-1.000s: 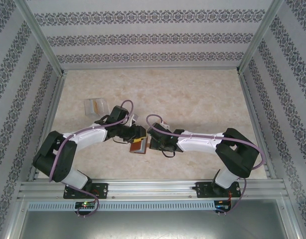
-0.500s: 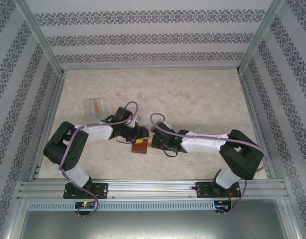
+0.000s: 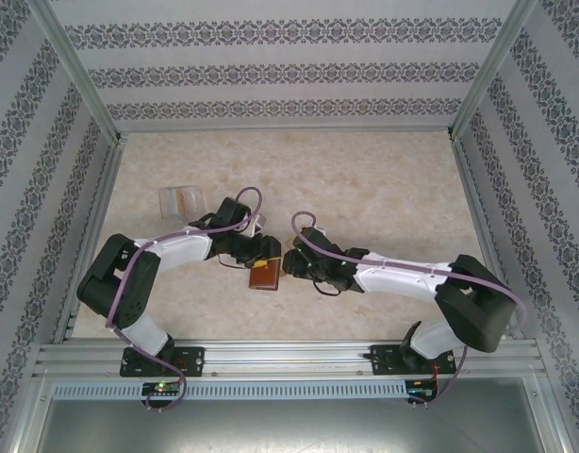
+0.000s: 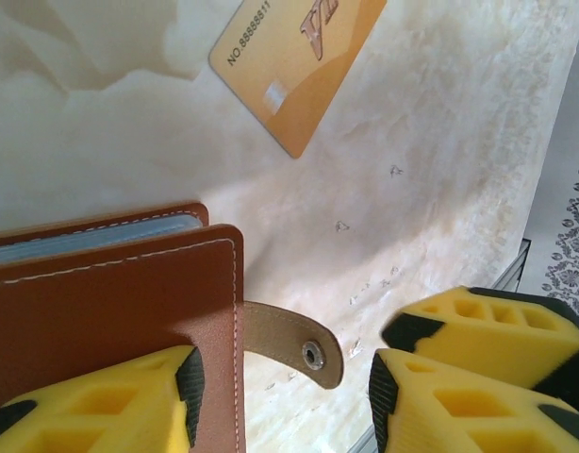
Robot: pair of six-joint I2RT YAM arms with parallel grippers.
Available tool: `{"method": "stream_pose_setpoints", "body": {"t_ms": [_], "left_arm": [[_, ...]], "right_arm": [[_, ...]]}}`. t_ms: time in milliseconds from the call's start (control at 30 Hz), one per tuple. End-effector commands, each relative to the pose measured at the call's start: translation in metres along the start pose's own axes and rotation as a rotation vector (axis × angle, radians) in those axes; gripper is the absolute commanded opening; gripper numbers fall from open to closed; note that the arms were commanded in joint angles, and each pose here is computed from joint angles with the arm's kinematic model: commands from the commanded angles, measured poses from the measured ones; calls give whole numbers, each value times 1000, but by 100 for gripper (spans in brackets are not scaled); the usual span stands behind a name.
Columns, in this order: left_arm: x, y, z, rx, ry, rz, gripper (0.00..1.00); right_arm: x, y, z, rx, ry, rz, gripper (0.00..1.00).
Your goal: Put the credit cards into the card holder
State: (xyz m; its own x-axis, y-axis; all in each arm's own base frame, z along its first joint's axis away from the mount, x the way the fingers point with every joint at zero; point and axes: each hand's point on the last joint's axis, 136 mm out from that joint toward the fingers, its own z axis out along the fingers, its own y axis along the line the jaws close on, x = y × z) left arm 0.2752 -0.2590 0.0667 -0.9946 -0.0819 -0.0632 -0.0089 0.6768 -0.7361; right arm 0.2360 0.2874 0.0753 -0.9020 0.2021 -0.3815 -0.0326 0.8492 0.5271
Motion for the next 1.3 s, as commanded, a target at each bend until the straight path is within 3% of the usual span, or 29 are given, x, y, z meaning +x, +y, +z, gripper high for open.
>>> {"method": "stream_pose_setpoints", "body": {"t_ms": [0, 267, 433, 867, 1000, 1267], "left_arm": [[5, -4, -5, -31, 7, 36, 53], [11, -10, -3, -88, 6, 57, 50], [19, -8, 10, -111, 18, 55, 40], [21, -4, 16, -201, 38, 79, 26], [20, -3, 17, -216, 54, 84, 16], [23, 2, 24, -222, 90, 87, 11]], "right_arm": [[-11, 1, -18, -24, -63, -55, 40], [-35, -21, -45, 28, -189, -59, 42], [-38, -29, -42, 28, -181, -23, 42], [-36, -35, -39, 26, -164, -13, 40], [-35, -35, -37, 24, -153, -15, 40], [-27, -35, -27, 15, -98, 5, 41]]}}
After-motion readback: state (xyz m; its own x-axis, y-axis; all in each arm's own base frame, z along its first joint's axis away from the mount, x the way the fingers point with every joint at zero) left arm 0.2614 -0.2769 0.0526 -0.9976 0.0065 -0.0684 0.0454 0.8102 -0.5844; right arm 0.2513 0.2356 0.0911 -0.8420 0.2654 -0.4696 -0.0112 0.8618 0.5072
